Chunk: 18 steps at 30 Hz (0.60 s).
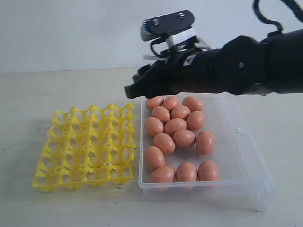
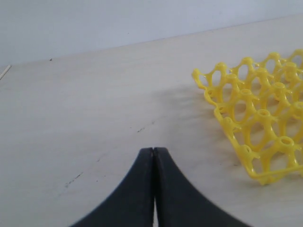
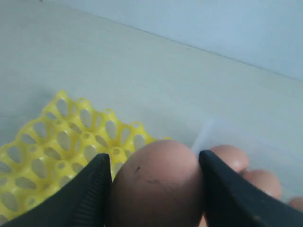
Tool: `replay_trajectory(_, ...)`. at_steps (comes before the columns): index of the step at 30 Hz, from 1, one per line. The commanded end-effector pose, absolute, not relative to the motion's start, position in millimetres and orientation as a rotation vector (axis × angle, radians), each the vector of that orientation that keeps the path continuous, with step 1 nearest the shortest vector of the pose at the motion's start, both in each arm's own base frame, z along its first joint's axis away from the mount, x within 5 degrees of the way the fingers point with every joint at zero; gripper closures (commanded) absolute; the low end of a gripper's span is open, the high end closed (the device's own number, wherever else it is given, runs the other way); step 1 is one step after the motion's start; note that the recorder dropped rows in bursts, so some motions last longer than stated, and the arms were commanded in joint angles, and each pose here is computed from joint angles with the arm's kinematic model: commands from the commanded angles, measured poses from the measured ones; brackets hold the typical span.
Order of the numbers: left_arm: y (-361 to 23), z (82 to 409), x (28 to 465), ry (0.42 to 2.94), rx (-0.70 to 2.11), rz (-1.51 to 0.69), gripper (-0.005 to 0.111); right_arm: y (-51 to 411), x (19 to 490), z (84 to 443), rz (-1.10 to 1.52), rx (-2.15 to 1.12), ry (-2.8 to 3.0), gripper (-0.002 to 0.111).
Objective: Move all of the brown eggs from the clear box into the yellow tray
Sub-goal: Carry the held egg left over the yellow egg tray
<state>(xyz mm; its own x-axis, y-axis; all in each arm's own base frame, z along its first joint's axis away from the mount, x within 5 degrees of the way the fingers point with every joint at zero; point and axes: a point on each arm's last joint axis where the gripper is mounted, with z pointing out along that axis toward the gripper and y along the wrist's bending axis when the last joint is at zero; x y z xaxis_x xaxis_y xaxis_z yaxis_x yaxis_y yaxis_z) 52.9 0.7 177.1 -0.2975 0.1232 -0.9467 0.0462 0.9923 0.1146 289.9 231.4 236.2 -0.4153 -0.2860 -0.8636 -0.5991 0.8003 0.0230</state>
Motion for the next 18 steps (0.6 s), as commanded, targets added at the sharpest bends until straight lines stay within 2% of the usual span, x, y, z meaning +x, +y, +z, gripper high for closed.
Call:
replay_trajectory(1, 0, 179, 53, 1.857, 0.121, 0.069, 0.107, 275, 294, 238, 0.432, -0.738, 1.904, 0.108)
replay_trajectory(8, 0, 179, 53, 1.857, 0.121, 0.069, 0.107, 323, 312, 212, 0.516, -0.695, 1.837, 0.108)
replay_trajectory(11, 0, 179, 53, 1.857, 0.121, 0.069, 0.107, 338, 318, 205, 0.642, -0.660, 1.797, 0.108)
replay_trajectory(18, 0, 179, 53, 1.857, 0.121, 0.069, 0.107, 363, 328, 177, 0.762, -0.799, 1.698, 0.108)
